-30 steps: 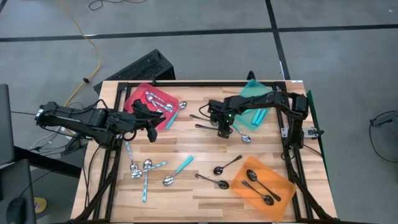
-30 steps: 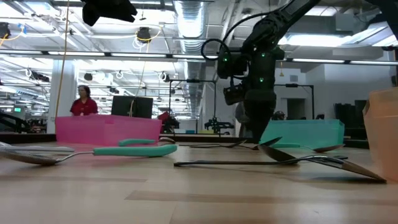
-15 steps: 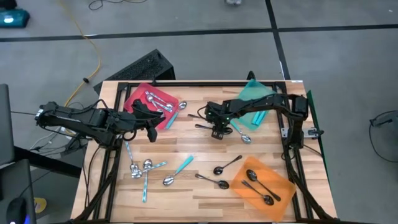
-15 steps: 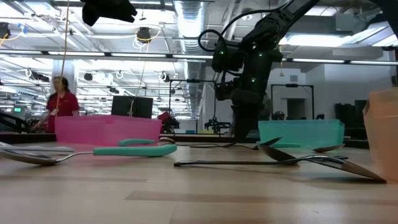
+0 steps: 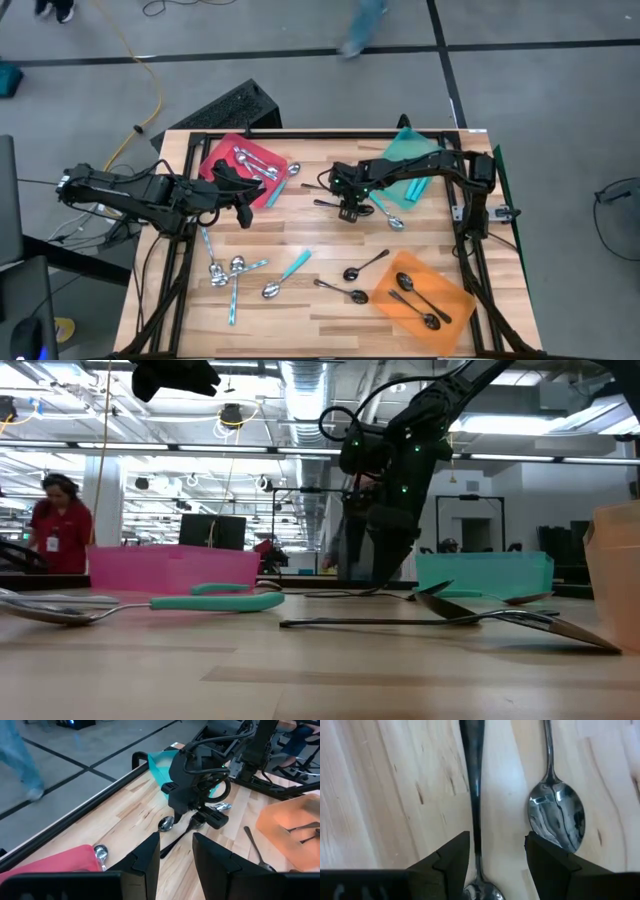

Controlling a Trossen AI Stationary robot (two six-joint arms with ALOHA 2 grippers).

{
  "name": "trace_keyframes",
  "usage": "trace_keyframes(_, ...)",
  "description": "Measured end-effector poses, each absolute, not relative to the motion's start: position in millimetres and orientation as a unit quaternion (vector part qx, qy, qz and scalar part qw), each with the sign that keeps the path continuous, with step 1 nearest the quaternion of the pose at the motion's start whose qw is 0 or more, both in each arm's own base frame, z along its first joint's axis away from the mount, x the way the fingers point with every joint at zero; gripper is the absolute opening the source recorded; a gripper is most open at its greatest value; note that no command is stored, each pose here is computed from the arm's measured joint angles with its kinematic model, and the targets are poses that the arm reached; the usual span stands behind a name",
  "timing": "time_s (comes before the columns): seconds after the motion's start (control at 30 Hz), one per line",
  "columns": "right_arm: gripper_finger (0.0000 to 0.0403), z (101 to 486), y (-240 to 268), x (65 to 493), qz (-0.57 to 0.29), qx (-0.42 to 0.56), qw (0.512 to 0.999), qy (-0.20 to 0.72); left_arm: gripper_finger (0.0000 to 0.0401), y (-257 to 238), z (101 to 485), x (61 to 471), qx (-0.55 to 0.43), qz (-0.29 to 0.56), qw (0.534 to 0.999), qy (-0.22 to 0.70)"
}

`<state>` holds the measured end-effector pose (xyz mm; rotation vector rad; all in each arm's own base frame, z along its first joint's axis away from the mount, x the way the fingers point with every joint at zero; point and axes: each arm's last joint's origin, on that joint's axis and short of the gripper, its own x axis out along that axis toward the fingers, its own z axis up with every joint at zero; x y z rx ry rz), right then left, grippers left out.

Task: Sort silverware by color (type)
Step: Put the black spoon into the orange bin

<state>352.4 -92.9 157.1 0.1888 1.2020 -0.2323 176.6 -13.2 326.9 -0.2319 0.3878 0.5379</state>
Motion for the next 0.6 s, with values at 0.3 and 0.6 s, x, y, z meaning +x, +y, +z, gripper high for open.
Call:
trace_keyframes(0.3, 0.021, 138, -93, 356, -0.118, 0.092, 0.796, 0.586, 0.01, -13, 327, 177, -0.116, 0.262, 0.939, 0.19)
trace_keyframes(0.6, 0.0192, 143, -94, 353, -0.113, 0.086, 0.799, 0.584, 0.01, -13, 326, 176, -0.115, 0.262, 0.938, 0.193)
